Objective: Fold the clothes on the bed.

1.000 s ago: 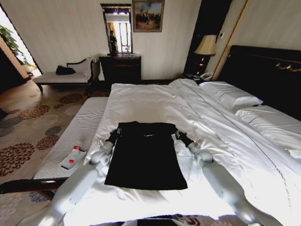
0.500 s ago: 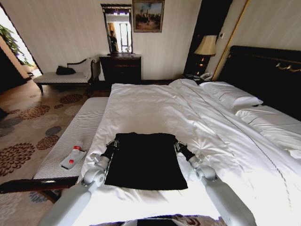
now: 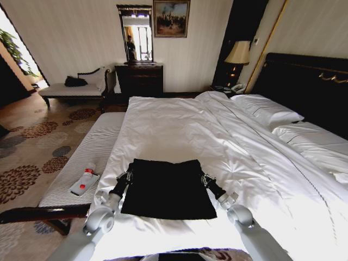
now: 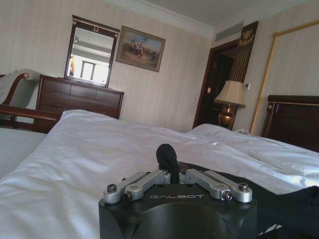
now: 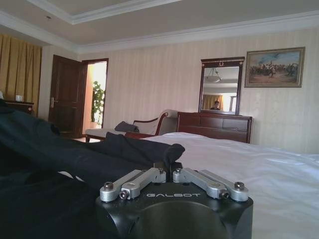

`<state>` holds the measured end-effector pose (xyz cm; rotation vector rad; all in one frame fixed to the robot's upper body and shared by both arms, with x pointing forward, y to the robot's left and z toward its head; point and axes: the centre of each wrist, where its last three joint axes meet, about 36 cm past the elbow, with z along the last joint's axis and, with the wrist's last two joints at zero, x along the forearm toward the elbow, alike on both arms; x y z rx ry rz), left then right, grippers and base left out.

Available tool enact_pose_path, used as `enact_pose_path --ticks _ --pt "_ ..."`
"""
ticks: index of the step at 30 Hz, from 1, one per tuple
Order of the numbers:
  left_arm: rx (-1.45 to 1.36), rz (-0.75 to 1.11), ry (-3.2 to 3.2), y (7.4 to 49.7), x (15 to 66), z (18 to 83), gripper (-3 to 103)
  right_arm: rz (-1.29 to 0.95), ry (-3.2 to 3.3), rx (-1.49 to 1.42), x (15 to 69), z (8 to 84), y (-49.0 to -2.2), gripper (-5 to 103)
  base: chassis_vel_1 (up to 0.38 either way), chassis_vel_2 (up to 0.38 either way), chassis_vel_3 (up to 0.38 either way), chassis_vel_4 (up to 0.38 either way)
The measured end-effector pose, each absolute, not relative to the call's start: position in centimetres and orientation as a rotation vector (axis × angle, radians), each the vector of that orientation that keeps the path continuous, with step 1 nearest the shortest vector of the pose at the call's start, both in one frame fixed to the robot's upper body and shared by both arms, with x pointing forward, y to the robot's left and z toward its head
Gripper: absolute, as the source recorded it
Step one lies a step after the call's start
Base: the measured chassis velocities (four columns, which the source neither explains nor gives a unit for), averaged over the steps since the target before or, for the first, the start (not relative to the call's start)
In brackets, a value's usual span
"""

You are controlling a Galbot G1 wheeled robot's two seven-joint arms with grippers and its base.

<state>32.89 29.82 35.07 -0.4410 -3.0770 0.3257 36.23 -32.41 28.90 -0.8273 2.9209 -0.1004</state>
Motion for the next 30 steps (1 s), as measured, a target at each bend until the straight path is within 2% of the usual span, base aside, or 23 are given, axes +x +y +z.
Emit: enact_pose_path --ticks 30 --pt "-0.450 0.311 -3.076 28.2 27.8 35.1 2 -0.124 2.868 -0.857 30.2 29.8 -31.8 1 0.000 0.000 0.000 0.000"
